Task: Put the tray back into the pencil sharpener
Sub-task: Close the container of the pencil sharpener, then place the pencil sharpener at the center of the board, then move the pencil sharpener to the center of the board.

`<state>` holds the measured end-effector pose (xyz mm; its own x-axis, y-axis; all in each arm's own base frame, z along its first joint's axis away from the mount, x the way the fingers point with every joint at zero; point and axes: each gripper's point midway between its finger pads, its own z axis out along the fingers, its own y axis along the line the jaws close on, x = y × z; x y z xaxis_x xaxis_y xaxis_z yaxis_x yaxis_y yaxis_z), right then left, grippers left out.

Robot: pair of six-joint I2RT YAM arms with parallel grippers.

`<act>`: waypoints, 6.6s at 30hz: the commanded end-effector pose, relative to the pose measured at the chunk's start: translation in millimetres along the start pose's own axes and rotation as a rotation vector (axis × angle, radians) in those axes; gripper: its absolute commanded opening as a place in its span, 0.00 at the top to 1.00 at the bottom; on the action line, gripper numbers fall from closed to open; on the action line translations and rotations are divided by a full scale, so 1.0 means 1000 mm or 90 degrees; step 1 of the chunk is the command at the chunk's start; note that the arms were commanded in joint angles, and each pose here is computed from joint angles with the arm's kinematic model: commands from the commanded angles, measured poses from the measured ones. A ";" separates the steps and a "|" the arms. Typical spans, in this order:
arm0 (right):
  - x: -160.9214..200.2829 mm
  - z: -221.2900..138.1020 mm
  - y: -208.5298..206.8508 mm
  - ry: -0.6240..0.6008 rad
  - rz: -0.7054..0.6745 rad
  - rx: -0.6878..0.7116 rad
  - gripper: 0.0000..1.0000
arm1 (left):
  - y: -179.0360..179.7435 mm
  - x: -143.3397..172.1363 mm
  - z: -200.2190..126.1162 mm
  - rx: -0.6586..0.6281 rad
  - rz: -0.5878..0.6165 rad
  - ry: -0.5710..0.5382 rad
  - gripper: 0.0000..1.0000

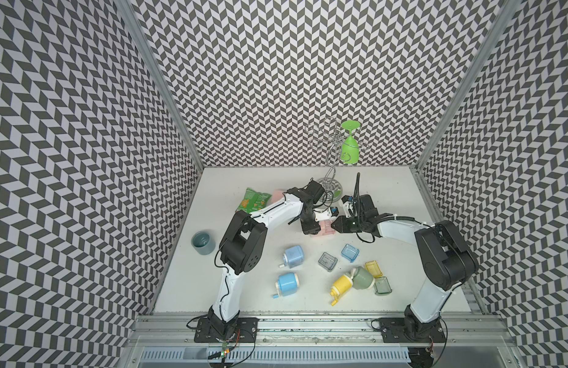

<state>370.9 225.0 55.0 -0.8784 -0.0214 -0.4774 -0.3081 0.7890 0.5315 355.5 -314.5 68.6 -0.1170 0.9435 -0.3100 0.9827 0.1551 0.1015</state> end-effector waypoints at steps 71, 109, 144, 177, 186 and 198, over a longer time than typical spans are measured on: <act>-0.003 0.013 0.008 -0.015 0.084 -0.071 0.79 | 0.006 -0.015 0.005 -0.020 -0.007 -0.027 0.62; -0.046 -0.083 0.008 -0.227 0.094 0.016 0.80 | 0.029 -0.043 -0.037 -0.092 -0.104 -0.092 0.84; -0.045 -0.123 0.001 -0.284 0.113 0.070 0.81 | 0.051 -0.016 -0.017 -0.205 -0.626 0.042 0.74; -0.043 -0.132 -0.002 -0.295 0.105 0.095 0.70 | 0.056 -0.043 -0.036 -0.203 -0.658 -0.044 0.26; -0.042 -0.132 -0.002 -0.295 0.104 0.094 0.69 | 0.058 -0.028 -0.032 -0.240 -0.663 -0.014 0.31; -0.044 -0.133 -0.002 -0.299 0.105 0.094 0.69 | 0.051 -0.020 -0.017 -0.227 -0.661 0.016 0.33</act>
<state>359.2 144.8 158.3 -0.6747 0.3543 -0.6475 -0.0793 0.8374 0.5409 408.8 -320.1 97.3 -0.8684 0.3099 -0.3871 0.3090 0.9488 0.0662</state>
